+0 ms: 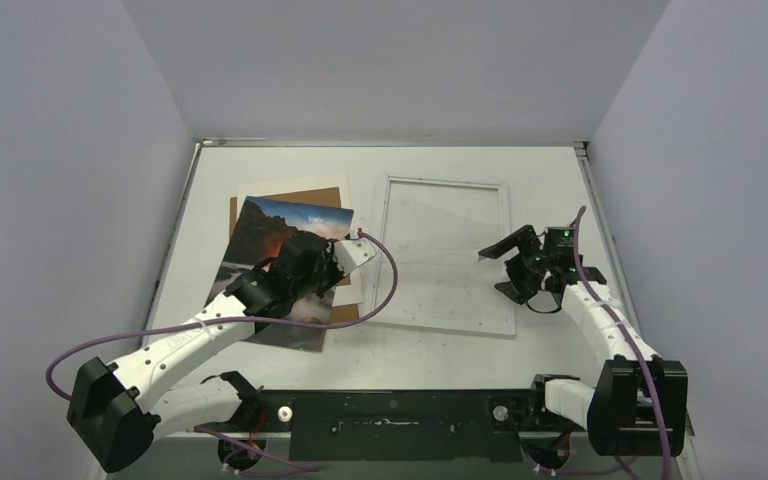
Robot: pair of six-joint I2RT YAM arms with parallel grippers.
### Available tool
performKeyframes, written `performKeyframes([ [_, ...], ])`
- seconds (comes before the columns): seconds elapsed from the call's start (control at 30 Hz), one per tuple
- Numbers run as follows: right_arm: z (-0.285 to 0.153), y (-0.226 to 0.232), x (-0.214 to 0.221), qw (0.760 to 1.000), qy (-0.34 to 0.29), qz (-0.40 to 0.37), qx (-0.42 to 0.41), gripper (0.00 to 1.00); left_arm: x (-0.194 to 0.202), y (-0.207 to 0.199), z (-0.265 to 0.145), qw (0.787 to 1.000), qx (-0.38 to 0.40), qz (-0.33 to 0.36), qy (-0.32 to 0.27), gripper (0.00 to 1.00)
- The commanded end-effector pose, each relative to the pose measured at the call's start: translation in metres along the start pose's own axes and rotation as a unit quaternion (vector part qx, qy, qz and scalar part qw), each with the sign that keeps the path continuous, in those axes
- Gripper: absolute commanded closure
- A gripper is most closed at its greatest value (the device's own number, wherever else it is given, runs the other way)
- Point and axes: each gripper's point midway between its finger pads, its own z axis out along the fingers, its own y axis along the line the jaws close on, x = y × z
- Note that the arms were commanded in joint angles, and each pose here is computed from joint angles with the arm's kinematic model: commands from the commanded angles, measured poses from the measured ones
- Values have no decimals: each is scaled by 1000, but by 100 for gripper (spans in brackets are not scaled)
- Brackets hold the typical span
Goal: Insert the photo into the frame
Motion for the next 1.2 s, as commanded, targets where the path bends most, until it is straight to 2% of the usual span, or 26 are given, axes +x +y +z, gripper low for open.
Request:
performKeyframes([
  [0.0,12,15,7,999,2,19,-34,8,-16,5,-5,999,-10,-2,-35,100],
  [0.17,22,24,5,997,-8,49,-60,4,-14,-1,-7,999,-3,12,-34,100],
  [0.37,8,37,-4,996,-20,46,-79,0,-11,-4,-9,999,-1,28,-38,100],
  [0.43,9,40,-4,995,-21,51,-85,11,-11,-3,-9,999,-3,28,-39,100],
  [0.5,13,42,1,994,-14,55,-92,27,-12,-4,-9,999,-2,28,-39,100],
  [0.6,19,49,6,994,-8,52,-100,69,-13,-6,-9,999,3,31,-42,100],
  [0.63,19,54,6,993,-10,48,-103,77,-11,-8,-8,999,7,34,-41,100],
  [0.7,19,65,4,993,-13,35,-113,86,-9,-14,-8,998,20,38,-41,93],
  [0.77,17,77,-1,993,-18,11,-117,94,-7,-22,-9,998,41,38,-38,78],
  [0.87,5,98,-13,989,-43,-54,-127,95,-5,-32,-13,997,72,26,-27,46],
  [0.93,-10,115,-24,982,-68,-112,-133,95,-8,-37,-15,996,86,7,-26,32],
  [1.0,-24,126,-31,971,-90,-175,-138,95,-14,-40,-19,995,100,-9,-29,25],
  [1.1,-38,135,-39,957,-107,-231,-142,95,-23,-46,-27,990,133,-33,-33,10],
  [1.17,-45,143,-41,948,-112,-258,-148,95,-31,-48,-31,985,161,-47,-38,7],
])
